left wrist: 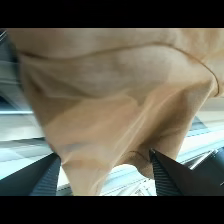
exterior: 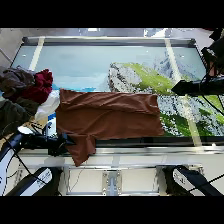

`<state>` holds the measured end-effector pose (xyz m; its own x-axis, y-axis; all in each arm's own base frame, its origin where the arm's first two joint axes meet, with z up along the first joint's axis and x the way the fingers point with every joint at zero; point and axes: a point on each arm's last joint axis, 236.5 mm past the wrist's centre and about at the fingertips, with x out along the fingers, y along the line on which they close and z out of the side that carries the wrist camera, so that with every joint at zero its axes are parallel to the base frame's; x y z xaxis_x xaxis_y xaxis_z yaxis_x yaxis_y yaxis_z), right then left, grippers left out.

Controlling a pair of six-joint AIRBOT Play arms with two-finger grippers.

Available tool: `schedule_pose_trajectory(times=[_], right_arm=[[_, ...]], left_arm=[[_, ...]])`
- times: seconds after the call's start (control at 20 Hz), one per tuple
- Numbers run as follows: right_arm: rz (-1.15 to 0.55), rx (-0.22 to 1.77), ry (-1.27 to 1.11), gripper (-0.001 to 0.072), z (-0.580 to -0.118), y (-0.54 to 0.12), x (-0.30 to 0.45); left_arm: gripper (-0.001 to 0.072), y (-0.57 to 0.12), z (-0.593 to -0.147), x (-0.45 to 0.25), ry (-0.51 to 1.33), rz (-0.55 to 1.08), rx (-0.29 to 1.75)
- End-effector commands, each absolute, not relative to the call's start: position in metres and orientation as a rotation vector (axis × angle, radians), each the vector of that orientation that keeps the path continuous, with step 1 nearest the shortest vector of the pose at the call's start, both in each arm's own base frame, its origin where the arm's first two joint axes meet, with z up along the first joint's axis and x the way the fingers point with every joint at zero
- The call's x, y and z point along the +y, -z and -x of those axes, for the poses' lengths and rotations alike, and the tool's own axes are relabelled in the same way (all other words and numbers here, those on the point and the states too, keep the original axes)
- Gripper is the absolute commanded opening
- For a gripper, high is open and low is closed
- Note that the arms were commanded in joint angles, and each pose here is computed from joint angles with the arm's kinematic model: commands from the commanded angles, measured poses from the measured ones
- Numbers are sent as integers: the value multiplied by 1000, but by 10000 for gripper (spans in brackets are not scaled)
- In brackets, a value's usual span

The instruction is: Fold the shirts.

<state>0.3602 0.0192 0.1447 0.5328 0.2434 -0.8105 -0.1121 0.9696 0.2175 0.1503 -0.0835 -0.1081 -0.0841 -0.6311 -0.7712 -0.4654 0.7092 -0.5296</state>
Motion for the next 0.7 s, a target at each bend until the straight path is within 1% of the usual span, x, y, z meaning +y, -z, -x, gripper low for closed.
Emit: schedule_pose_trajectory(times=[0.0, 0.05, 0.1, 0.15, 0.2, 0.25, 0.4, 0.5, 0.55, 0.65], right_arm=[[-153, 983, -220, 411, -360, -146, 21], [-158, 982, -225, 411, -361, -147, 23], [-158, 982, -225, 411, -361, -147, 23], [-158, 982, -225, 411, -361, -147, 23], [-157, 981, -224, 411, -361, -147, 22], [-154, 981, -222, 411, -361, -147, 22], [-63, 968, -143, 411, -362, -157, -3], [16, 1010, -45, 411, -352, -157, -34], [-11, 1072, -26, 411, -340, -144, -43], [-158, 1260, -20, 411, -302, -90, -51]], left_arm=[[605, 116, -155, -85, 165, 812, 1708], [590, 116, -155, -87, 169, 802, 1710], [470, 117, -155, -88, 172, 793, 1709], [311, 118, -156, -87, 170, 790, 1704], [118, 118, -156, -87, 170, 789, 1703], [15, 118, -156, -87, 172, 788, 1704], [11, 117, -156, -88, 195, 770, 1702], [12, 116, -156, -87, 195, 769, 1697], [12, 116, -156, -87, 197, 768, 1695], [12, 115, -156, -88, 201, 766, 1693]])
